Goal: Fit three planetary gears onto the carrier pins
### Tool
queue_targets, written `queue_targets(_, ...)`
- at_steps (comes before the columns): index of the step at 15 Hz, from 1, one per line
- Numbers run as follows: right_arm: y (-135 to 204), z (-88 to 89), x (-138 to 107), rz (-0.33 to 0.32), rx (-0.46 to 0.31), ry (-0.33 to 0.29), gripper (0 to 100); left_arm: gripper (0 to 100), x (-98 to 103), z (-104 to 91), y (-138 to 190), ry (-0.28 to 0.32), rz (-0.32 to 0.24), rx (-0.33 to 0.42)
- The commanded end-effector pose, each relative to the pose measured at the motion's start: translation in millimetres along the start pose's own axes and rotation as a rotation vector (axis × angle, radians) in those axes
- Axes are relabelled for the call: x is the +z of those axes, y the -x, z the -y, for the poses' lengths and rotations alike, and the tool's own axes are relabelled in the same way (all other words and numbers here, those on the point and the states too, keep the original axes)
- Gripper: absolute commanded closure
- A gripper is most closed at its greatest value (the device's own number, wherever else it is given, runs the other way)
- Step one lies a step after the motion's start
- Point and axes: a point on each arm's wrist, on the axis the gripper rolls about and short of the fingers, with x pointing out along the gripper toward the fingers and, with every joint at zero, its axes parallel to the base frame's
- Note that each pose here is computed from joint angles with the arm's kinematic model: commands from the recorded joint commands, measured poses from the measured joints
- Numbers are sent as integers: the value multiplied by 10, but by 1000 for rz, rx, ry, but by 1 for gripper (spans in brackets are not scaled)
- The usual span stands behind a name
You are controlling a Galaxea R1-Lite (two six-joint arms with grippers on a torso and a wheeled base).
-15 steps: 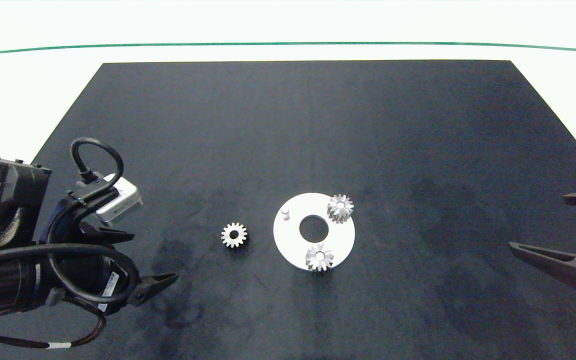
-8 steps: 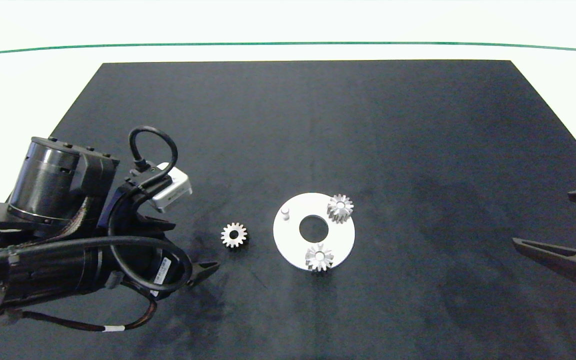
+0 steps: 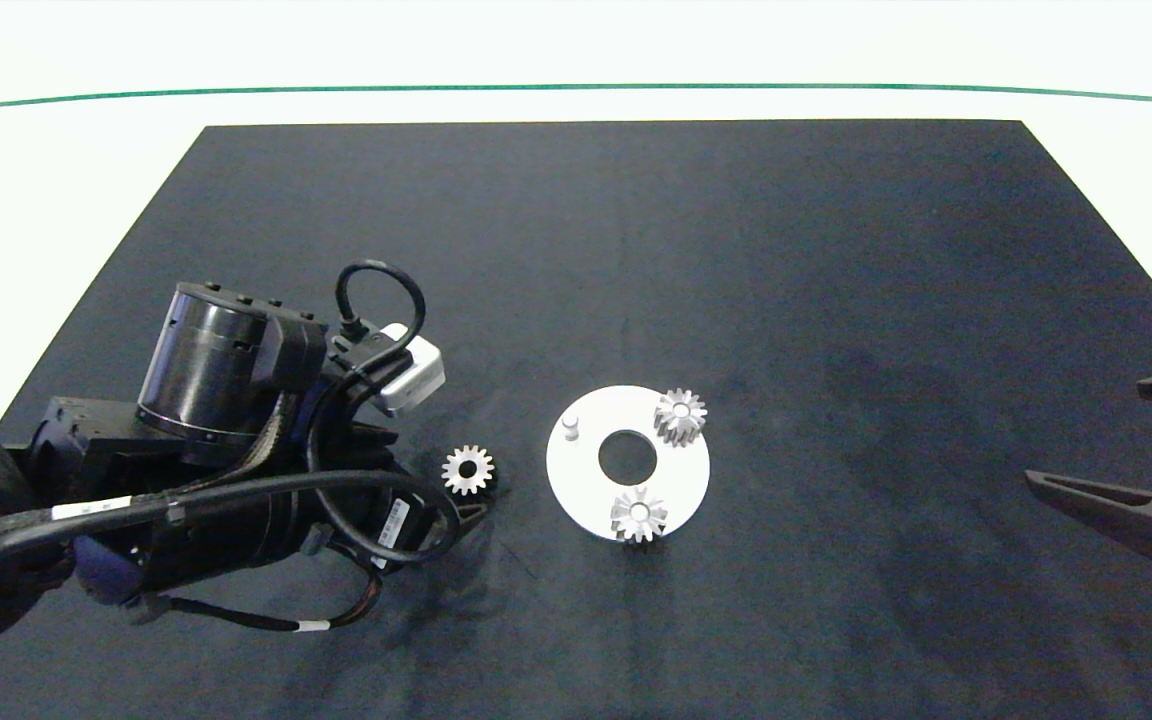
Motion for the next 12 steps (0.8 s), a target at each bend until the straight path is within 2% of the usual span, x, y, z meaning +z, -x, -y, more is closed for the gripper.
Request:
queue_targets(1, -28, -5, -4, -12, 2, 3, 0, 0, -37, 30, -160, -6, -30, -4)
queue_targets(8, -42, -8, -4, -16, 3, 4, 0, 0, -34, 41, -274, -6, -15, 15)
queue_targets(12, -42, -8, -4, -16, 3, 4, 0, 8, -42, 59, -274, -9, -18, 17)
